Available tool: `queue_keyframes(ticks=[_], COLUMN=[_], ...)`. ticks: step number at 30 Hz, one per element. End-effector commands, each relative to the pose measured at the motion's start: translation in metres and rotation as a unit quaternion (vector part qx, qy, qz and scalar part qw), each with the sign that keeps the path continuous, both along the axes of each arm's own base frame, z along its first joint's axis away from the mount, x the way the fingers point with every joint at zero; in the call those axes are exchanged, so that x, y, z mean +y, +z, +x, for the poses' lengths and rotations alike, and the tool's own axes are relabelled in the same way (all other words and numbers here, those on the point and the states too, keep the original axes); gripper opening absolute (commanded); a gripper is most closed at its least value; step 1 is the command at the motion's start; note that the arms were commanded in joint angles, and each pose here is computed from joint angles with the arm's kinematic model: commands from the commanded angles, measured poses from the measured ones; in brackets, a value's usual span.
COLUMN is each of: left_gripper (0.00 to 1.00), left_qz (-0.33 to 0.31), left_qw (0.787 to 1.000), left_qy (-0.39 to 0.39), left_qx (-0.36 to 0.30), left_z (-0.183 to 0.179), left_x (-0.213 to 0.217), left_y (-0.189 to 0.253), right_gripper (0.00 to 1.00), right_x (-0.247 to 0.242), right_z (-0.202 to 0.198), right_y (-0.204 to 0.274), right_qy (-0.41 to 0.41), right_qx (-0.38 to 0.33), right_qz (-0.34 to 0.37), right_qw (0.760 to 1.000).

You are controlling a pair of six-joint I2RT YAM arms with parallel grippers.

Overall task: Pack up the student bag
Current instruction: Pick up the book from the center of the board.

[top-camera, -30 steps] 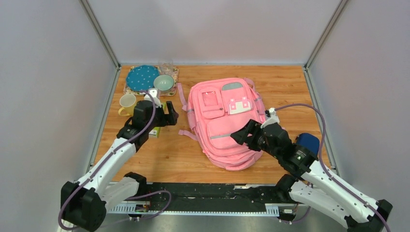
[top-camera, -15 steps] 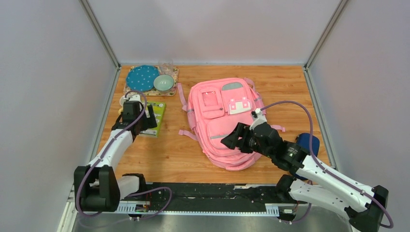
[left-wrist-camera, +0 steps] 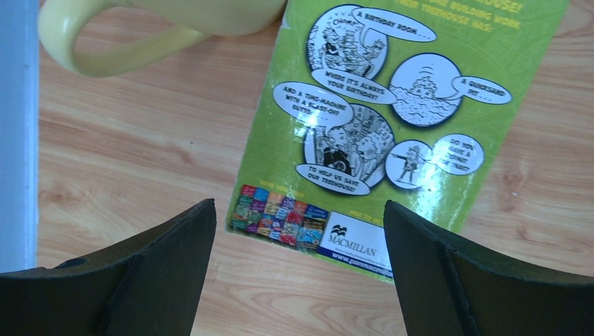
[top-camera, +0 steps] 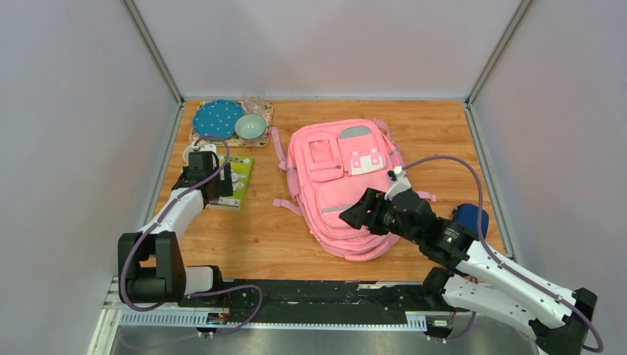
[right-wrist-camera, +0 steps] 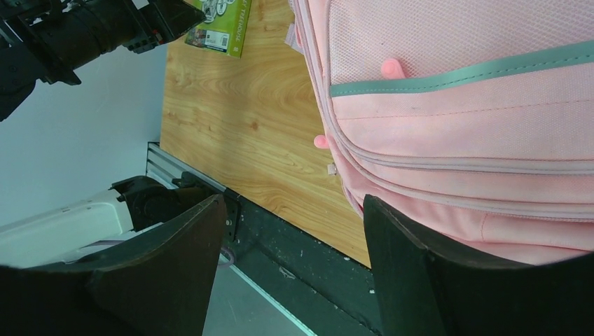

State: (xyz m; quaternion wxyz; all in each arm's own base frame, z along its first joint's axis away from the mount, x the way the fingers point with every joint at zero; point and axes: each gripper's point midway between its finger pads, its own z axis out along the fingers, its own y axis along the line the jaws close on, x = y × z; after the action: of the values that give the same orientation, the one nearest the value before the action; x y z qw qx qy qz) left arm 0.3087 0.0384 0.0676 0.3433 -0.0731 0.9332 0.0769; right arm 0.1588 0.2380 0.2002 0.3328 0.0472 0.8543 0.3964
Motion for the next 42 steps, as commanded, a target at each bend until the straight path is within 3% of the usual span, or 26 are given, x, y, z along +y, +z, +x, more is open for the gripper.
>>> queue_keyframes(ticks=[1, 10, 15, 18, 23, 28, 34, 38, 42], left_gripper=[0.95, 0.94, 0.85, 0.68, 0.64, 0.67, 0.77, 0.78, 0.79], left_qz=[0.053, -0.034, -0.129, -0.195, -0.231, -0.188, -0.056, 0.006, 0.016], left_qw=[0.999, 0.998, 0.988, 0.973, 0.964, 0.977, 0.997, 0.999, 0.999], left_qy=[0.014, -0.020, -0.059, -0.081, -0.077, -0.087, -0.056, -0.034, -0.038], left_qx=[-0.003, 0.045, 0.067, 0.094, 0.106, 0.040, -0.024, -0.013, 0.008], left_z=[0.010, 0.004, -0.009, -0.019, -0.032, -0.015, 0.002, 0.008, 0.012], left_x=[0.022, -0.007, -0.045, -0.070, -0.082, -0.070, -0.022, 0.002, 0.009], left_y=[0.003, -0.024, -0.037, -0.045, -0.050, -0.019, -0.001, -0.002, -0.015], right_gripper=[0.75, 0.75, 0.75, 0.75, 0.75, 0.75, 0.75, 0.75, 0.75], right_x=[0.005, 0.009, 0.009, 0.011, 0.014, 0.014, 0.017, 0.021, 0.023], right_z=[0.003, 0.002, 0.004, 0.005, 0.004, 0.004, 0.005, 0.006, 0.006], right_y=[0.007, 0.004, 0.004, 0.006, 0.004, 0.001, -0.002, -0.003, -0.005], right_qy=[0.000, 0.009, 0.005, 0.007, 0.016, 0.013, 0.014, 0.018, 0.024], right_qx=[-0.011, -0.006, -0.009, -0.010, -0.007, -0.003, -0.001, 0.000, 0.004], right_qz=[0.014, 0.012, 0.013, 0.012, 0.004, 0.007, 0.012, 0.014, 0.006], right_qw=[1.000, 1.000, 1.000, 1.000, 1.000, 1.000, 1.000, 1.000, 1.000])
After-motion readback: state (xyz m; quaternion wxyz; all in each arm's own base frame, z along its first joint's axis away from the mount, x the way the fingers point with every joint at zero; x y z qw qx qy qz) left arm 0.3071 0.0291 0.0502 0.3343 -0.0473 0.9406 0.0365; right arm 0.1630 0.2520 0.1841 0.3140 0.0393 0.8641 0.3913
